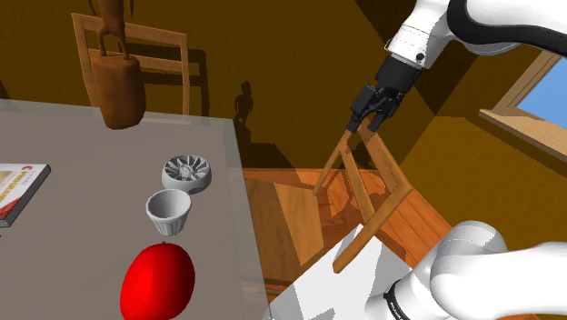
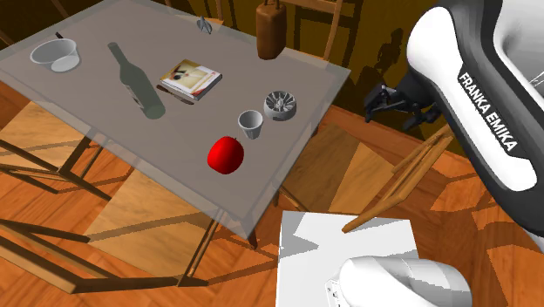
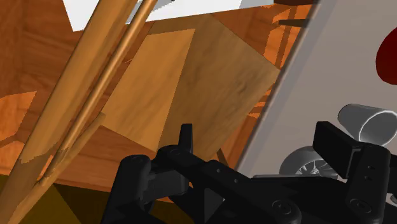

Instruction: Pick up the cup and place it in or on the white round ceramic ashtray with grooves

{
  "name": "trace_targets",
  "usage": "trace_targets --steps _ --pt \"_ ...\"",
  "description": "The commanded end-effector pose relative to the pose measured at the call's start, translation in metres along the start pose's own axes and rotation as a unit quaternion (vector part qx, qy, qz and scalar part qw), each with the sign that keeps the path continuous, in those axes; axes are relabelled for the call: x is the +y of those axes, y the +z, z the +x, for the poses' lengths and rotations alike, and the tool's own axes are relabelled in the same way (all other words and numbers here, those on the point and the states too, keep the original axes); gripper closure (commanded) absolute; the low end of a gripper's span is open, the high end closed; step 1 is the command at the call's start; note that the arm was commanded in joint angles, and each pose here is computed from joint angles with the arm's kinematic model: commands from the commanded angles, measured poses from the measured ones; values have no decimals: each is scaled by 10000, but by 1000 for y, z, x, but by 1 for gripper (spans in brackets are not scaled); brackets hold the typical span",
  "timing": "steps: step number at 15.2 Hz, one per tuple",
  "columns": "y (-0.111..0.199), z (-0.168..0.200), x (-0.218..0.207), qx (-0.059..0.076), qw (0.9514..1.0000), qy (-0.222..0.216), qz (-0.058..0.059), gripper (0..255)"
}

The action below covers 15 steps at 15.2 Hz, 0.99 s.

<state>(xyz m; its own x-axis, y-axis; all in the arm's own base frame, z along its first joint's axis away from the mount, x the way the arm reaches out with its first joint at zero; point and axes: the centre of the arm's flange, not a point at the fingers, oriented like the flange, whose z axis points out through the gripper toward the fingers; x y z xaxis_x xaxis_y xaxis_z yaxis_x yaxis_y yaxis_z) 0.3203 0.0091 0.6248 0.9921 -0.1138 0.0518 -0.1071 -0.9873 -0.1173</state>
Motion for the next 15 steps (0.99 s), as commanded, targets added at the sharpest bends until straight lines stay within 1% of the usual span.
trace_targets --steps 1,15 --pt "0 0 0 0 10000 0 0 0" --pt "114 73 -127 -127 9995 -303 35 0"
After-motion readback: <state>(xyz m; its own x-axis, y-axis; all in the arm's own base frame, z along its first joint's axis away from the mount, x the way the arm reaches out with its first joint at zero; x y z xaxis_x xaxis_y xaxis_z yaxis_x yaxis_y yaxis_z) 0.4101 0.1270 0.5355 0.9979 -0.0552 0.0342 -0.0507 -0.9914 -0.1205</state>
